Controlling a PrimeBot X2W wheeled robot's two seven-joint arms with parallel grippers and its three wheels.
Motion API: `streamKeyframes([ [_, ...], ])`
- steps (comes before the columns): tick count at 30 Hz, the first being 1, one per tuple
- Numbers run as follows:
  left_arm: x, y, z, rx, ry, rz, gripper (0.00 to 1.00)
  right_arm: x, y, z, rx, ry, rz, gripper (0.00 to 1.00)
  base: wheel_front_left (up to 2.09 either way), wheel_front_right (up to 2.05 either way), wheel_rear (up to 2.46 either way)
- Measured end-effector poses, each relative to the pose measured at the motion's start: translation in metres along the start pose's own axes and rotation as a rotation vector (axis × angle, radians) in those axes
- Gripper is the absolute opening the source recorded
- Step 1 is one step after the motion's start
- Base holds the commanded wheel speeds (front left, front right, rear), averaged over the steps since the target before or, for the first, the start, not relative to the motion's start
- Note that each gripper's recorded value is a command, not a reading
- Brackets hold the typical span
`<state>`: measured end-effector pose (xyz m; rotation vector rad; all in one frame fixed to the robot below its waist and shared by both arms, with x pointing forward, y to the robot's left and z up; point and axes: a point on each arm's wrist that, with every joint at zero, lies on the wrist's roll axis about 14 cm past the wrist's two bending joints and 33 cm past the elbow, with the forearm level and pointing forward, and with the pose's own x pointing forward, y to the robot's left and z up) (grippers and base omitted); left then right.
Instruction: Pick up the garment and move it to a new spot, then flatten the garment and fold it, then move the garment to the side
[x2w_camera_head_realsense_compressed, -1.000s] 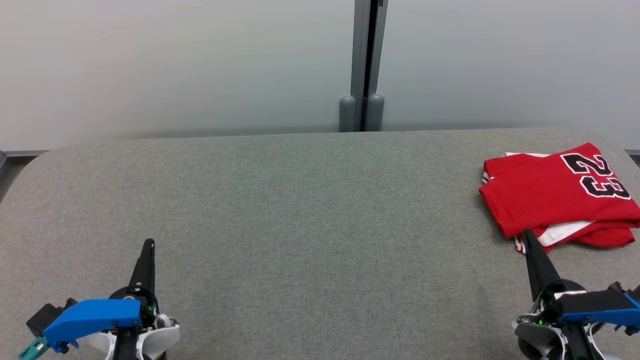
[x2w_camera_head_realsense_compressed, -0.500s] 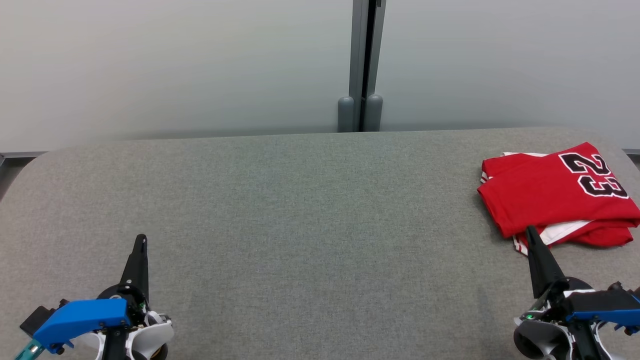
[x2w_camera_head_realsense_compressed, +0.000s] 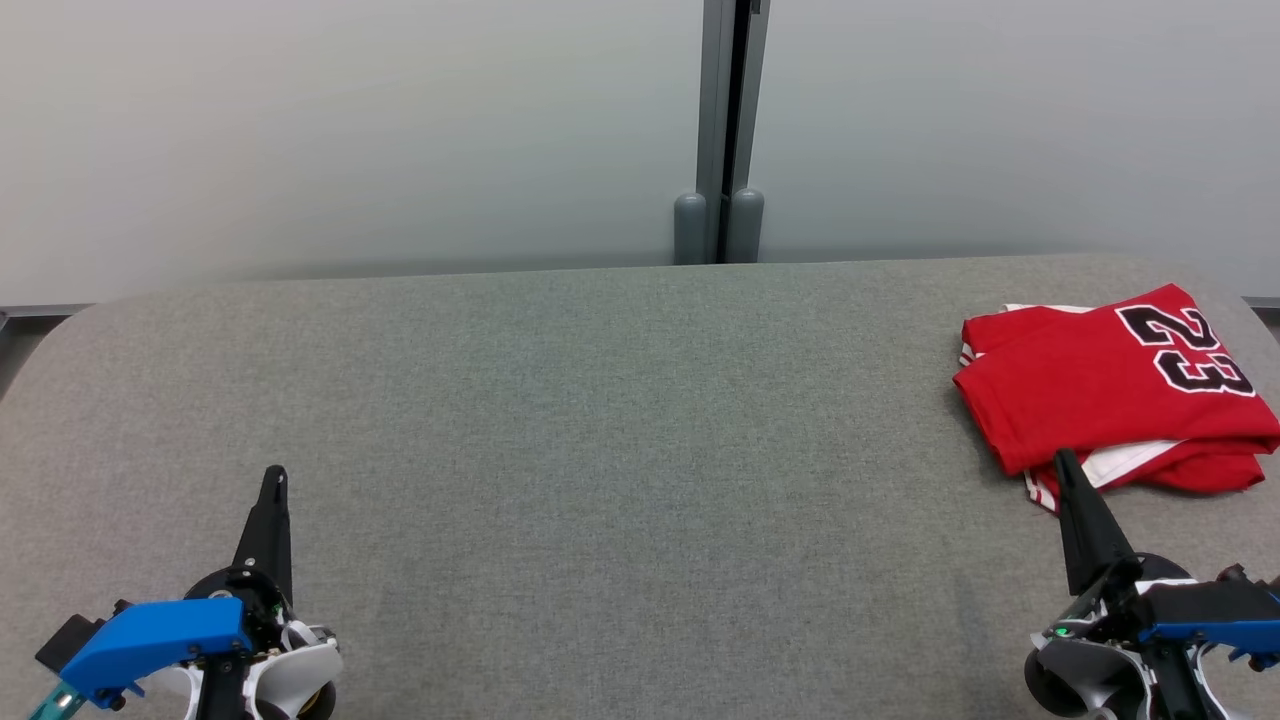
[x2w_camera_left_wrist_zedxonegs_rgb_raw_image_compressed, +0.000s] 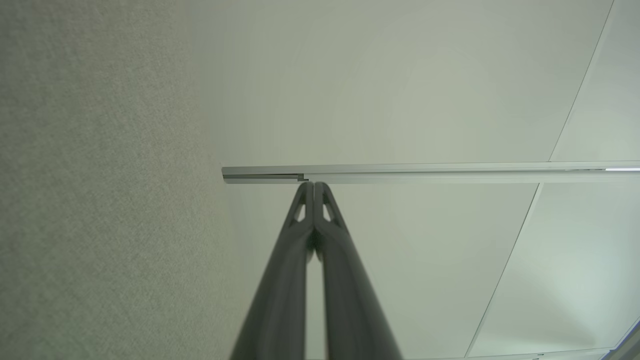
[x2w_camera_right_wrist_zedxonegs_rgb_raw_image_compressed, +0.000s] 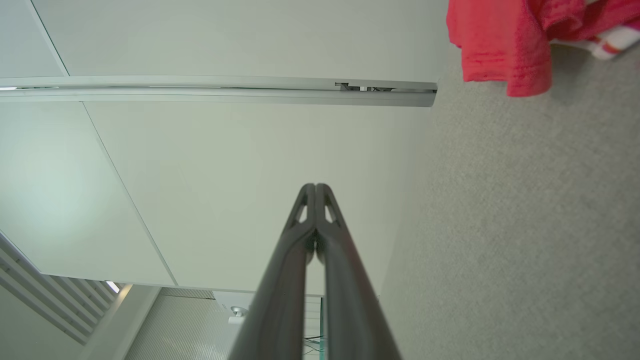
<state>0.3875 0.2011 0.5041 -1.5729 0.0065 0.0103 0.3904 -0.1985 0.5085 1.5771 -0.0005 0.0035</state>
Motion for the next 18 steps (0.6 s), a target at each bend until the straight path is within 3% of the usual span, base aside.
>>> streamKeyframes([
  [18,0.0,0.0,0.0001,0.0,0.0,0.0,0.0,0.0,-0.0001,0.0,0.0,0.0,0.0,0.0,0.0,0.0,0.0],
])
